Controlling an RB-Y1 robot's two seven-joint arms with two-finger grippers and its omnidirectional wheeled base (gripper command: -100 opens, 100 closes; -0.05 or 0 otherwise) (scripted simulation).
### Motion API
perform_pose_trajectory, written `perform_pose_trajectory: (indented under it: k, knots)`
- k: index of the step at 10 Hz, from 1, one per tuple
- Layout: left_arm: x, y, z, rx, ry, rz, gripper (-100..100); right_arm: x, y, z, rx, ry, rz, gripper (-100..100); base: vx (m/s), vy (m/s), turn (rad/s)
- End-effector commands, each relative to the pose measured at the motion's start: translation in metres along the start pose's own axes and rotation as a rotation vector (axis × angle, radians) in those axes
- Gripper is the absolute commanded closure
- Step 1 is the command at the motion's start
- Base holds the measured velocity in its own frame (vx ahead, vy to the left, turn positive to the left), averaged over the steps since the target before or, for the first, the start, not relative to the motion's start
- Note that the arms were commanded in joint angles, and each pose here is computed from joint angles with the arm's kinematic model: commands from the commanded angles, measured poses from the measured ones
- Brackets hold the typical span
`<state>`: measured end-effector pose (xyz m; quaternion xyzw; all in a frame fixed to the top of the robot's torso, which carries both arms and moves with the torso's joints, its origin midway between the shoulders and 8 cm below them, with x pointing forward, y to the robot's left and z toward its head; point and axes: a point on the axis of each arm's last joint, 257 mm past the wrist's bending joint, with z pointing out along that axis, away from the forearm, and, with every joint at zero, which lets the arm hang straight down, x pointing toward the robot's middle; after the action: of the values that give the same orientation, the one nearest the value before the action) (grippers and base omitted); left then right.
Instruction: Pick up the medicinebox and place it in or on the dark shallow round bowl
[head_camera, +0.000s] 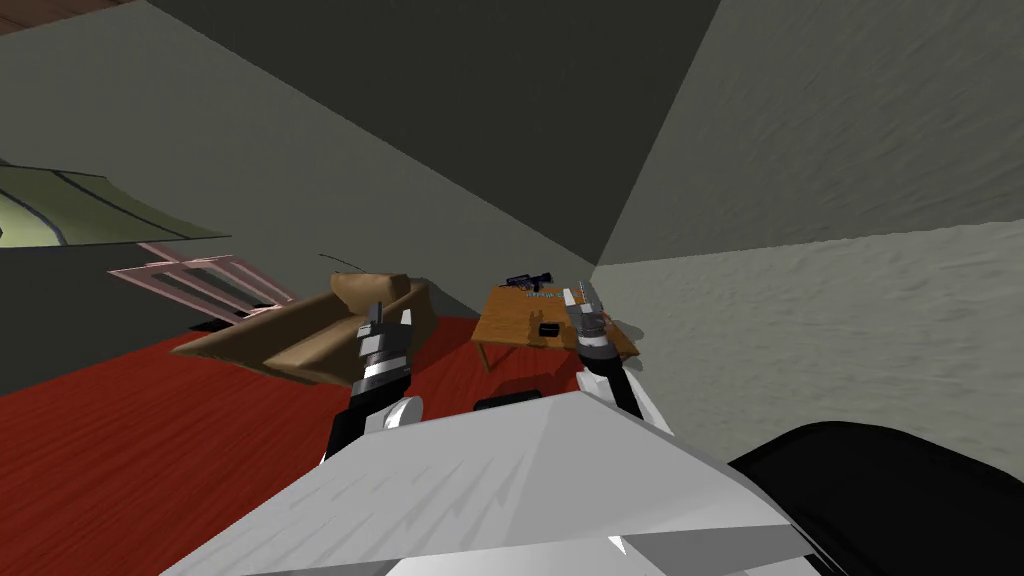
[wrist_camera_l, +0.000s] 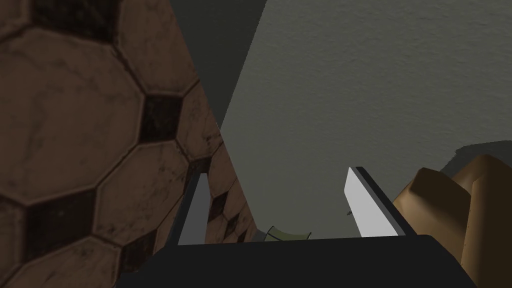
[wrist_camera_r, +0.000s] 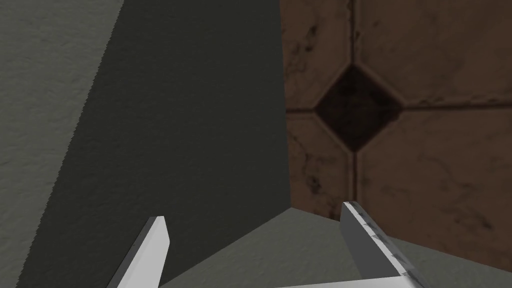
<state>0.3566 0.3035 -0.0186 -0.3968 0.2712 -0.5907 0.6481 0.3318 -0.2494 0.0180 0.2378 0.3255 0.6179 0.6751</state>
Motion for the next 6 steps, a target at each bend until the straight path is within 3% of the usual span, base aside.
perform_pose_trajectory:
  k: [1, 3, 6]
  knots:
    - [0.000, 0.000, 0.000, 0.000, 0.000, 0.000, 0, 0.013, -0.020, -0.015, 0.072, 0.051, -0.001, -100, -0.157, -0.007, 0.186]
    - [0.000, 0.000, 0.000, 0.000, 0.000, 0.000, 0, 0.032, -0.046, -0.036, 0.169, 0.112, 0.002, -100, -0.161, 0.016, 0.254]
    - [0.000, 0.000, 0.000, 0.000, 0.000, 0.000, 0, 0.062, -0.085, -0.078, 0.327, 0.204, 0.010, -100, -0.156, -0.031, 0.333]
